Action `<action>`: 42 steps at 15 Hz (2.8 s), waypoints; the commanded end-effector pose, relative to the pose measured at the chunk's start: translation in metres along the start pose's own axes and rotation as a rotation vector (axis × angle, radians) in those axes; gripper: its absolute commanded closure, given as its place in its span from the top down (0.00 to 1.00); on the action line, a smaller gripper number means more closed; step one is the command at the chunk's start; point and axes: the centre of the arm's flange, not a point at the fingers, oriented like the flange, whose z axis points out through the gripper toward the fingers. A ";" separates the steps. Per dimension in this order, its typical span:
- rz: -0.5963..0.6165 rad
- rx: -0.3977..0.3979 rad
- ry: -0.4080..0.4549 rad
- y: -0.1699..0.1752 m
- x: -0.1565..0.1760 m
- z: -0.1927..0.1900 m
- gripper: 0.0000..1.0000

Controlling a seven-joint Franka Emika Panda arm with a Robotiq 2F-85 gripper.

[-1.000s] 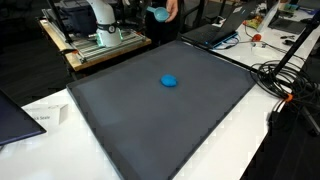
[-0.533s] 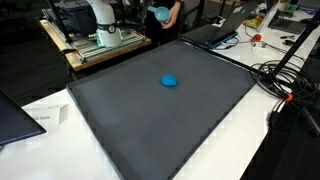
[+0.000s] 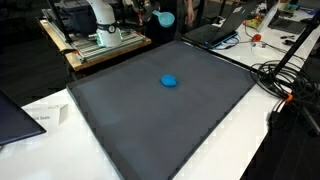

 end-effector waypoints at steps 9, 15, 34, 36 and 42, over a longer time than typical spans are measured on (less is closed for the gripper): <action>0.098 -0.135 0.033 -0.015 -0.002 0.022 0.35; -0.034 -0.263 0.147 -0.100 0.057 0.067 0.35; -0.128 -0.469 0.196 -0.134 0.133 0.124 0.35; -0.145 -0.472 0.157 -0.126 0.149 0.122 0.35; -0.197 -0.546 0.135 -0.102 0.191 0.142 0.35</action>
